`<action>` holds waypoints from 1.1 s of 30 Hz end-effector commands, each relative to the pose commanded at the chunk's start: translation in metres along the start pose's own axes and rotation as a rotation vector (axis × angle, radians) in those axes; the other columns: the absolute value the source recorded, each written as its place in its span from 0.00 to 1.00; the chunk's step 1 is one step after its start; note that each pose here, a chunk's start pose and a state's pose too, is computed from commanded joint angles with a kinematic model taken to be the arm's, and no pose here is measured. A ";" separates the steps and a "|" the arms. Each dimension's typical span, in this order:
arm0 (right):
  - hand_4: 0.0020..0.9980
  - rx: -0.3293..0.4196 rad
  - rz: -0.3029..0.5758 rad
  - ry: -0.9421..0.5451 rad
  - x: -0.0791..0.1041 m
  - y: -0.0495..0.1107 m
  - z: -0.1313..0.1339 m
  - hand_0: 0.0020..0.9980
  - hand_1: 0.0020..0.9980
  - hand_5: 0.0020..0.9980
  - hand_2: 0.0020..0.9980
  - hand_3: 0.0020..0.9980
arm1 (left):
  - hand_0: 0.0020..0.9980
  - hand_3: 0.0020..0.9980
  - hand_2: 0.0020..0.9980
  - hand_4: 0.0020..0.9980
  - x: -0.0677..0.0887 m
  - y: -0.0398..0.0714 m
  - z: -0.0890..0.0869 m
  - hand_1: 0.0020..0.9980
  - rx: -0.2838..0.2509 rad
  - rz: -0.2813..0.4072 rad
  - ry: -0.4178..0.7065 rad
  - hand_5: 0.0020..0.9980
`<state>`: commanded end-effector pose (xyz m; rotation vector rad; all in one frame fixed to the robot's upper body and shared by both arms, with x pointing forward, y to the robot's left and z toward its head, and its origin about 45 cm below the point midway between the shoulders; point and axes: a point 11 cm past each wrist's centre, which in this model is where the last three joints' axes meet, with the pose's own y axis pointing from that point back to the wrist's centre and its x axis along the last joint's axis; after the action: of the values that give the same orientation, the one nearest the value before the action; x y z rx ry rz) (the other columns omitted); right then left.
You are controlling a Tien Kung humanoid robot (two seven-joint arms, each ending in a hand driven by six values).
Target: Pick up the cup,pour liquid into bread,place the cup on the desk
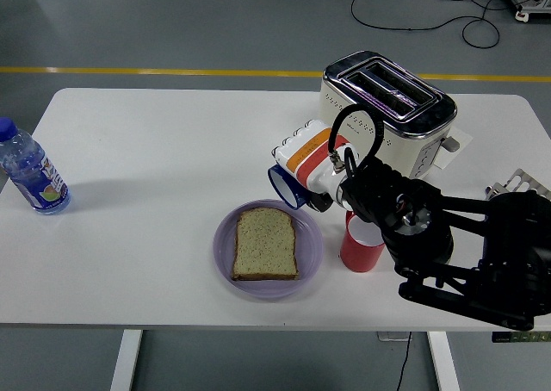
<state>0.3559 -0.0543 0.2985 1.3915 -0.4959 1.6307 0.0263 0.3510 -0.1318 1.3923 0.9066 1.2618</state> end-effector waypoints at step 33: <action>0.61 -0.449 0.319 -1.262 -0.057 0.092 0.158 0.35 0.38 0.08 0.52 0.54 | 0.65 0.53 0.61 0.31 -0.002 0.000 0.000 0.61 -0.002 0.000 -0.012 0.74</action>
<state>0.3661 -0.2447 0.3135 1.8930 -1.7373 0.5631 0.0259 0.3495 -0.1322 1.3968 0.8970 1.2522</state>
